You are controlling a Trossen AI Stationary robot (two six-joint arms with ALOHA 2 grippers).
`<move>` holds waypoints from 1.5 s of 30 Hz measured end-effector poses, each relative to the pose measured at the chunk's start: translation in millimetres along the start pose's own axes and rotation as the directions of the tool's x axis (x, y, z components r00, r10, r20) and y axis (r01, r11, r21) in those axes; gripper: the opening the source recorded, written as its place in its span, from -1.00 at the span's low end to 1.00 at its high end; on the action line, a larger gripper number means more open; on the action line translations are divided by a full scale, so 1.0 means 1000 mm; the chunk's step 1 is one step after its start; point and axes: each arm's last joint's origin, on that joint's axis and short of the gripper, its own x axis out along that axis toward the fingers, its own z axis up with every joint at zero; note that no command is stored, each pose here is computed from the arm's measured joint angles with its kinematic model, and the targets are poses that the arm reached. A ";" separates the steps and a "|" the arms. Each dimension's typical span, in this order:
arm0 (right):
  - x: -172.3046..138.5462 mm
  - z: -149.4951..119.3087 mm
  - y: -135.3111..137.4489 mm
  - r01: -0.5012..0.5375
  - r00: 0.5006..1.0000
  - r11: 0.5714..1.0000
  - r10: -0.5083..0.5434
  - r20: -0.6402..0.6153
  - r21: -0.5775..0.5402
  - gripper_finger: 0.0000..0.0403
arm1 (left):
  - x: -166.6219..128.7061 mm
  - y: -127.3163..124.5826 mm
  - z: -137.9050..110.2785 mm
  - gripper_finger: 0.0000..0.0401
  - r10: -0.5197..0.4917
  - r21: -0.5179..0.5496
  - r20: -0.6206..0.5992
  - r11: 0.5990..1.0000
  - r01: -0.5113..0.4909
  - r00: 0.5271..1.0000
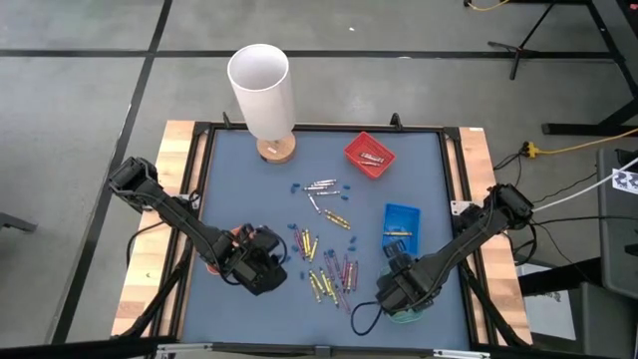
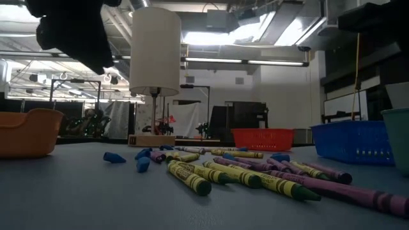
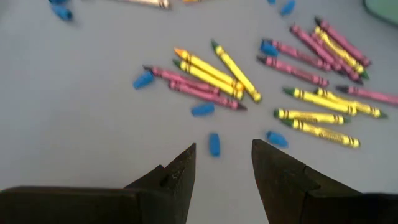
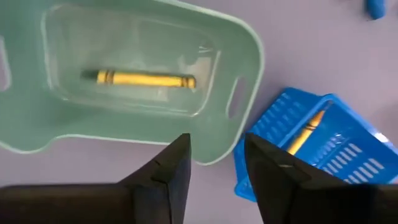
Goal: Sort crayons
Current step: Put the yellow crayon into the blue bin
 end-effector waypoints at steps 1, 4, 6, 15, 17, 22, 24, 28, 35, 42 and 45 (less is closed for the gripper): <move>0.000 0.000 0.000 0.009 1.000 1.000 -0.009 0.002 -0.002 -0.25 | 0.000 0.000 0.001 -0.30 0.007 0.000 0.021 1.000 -0.007 1.000; 0.000 0.000 -0.001 0.034 0.999 0.999 -0.033 0.007 -0.003 -0.25 | 0.000 0.001 0.002 -0.30 0.025 0.004 0.075 1.000 -0.025 0.997; 0.000 0.000 -0.001 0.045 0.999 0.999 -0.045 0.007 -0.003 -0.25 | 0.000 0.000 0.003 -0.30 0.029 0.036 0.108 0.999 -0.033 0.994; -0.024 -0.016 -0.016 0.252 0.967 0.967 -0.250 -0.052 0.037 -0.25 | 0.009 -0.006 0.030 -0.30 -0.013 0.145 0.263 0.989 -0.026 0.965; -0.032 -0.021 -0.023 0.341 0.939 0.938 -0.343 0.013 0.057 -0.25 | 0.015 -0.005 0.042 -0.30 -0.030 0.160 0.257 0.987 -0.012 0.966; -0.044 -0.036 -0.044 0.370 0.901 0.910 -0.401 0.165 0.190 -0.25 | 0.035 0.009 0.074 -0.30 -0.091 0.213 0.153 0.975 0.057 0.984; -0.045 -0.042 -0.058 0.344 0.888 0.908 -0.397 0.230 0.238 -0.25 | 0.042 0.017 0.085 -0.30 -0.121 0.244 0.094 0.965 0.095 0.988; -0.036 -0.044 -0.091 0.295 0.830 0.895 -0.414 0.374 0.336 -0.25 | 0.054 0.032 0.106 -0.30 -0.165 0.305 0.035 0.941 0.146 0.986; -0.001 -0.038 -0.160 0.090 0.724 0.835 -0.429 0.540 0.543 -0.25 | 0.064 0.051 0.127 -0.30 -0.184 0.398 0.015 0.903 0.163 0.983; 0.038 -0.042 -0.206 -0.075 0.690 0.796 -0.394 0.607 0.601 -0.25 | 0.066 0.056 0.129 -0.30 -0.174 0.466 0.005 0.872 0.152 0.985; 0.051 -0.038 -0.215 -0.124 0.696 0.791 -0.360 0.621 0.599 -0.25 | 0.066 0.056 0.129 -0.30 -0.172 0.474 0.002 0.868 0.150 0.985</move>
